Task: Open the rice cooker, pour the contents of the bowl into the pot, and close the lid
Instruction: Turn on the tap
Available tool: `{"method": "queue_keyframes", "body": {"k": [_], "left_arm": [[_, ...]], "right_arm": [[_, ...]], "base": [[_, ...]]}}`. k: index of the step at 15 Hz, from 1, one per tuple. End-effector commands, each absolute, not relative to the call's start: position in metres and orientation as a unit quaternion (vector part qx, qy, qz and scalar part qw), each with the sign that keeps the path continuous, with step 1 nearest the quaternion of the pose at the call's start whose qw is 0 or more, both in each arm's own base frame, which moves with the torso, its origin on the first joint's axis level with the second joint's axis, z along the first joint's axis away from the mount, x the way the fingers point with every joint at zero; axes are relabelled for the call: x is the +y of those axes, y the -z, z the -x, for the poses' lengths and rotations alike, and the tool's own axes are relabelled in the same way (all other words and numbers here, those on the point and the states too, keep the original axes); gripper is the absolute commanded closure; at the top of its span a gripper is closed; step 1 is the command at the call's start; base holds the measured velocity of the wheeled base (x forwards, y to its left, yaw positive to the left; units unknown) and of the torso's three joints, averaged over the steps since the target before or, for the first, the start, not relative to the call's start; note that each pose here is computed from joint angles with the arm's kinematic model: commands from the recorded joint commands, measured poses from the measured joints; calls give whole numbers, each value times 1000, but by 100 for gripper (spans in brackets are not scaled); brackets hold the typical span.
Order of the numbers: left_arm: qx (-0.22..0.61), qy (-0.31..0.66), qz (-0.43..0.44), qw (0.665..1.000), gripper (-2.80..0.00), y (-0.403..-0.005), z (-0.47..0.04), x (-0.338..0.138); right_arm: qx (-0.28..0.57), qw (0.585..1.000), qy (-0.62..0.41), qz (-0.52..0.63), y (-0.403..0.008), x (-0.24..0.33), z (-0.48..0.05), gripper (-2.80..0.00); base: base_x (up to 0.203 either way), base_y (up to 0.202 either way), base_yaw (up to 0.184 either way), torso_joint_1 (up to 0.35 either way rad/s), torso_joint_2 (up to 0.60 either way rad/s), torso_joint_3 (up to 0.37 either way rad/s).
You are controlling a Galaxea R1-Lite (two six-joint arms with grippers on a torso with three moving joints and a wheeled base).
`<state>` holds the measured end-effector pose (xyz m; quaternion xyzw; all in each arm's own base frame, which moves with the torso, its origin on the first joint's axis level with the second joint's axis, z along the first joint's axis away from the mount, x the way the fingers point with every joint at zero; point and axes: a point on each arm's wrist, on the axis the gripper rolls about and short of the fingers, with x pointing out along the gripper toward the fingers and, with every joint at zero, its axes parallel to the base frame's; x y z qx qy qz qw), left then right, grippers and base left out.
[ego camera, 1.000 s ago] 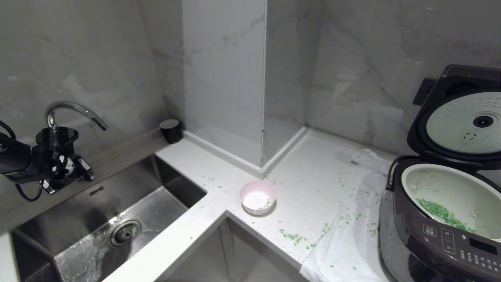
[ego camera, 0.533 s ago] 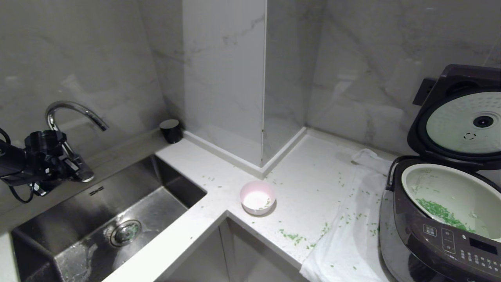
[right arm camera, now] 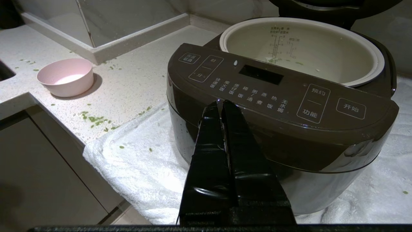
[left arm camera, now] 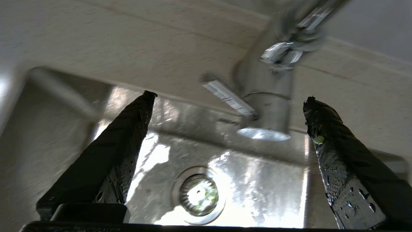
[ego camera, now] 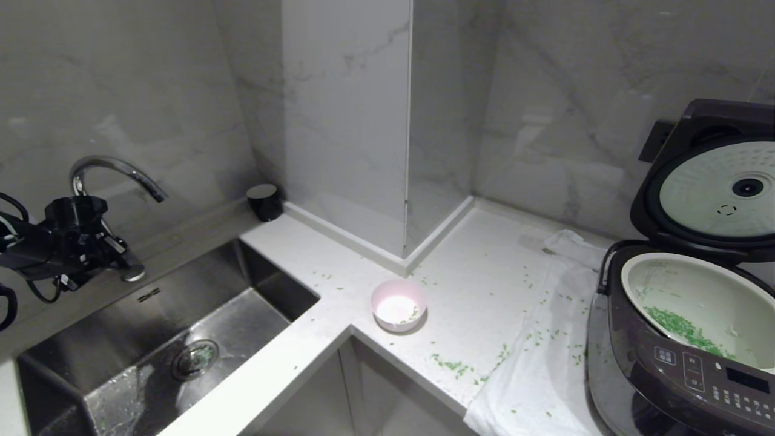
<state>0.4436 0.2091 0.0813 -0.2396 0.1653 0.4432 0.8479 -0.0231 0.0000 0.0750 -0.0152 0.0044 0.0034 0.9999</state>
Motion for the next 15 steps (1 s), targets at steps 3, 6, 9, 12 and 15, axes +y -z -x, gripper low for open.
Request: {"method": "queue_keyframes", "body": {"k": [3,6,9,12,15], "left_arm": [[169,-450,240,843,-280,-69,-447,216],[171,-456,240,840,-280,-65,-445,223],[158,-460,243,840,-280,-70,-446,230],[153,-465,242,837,0,-67,-448,234],[153,-466,242,837,0,-68,-448,235]], "right_arm": [[5,1000,-4,15,-75,0,23,0],[5,1000,-4,15,-75,0,23,0],[5,1000,-4,15,-75,0,23,0],[5,1000,-4,15,-75,0,23,0],[5,1000,-4,15,-75,0,23,0]], "base": [[0,0,0,0,0,0],[0,0,0,0,0,0],[0,0,0,0,0,0],[0,0,0,0,0,0],[0,0,0,0,0,0]]}}
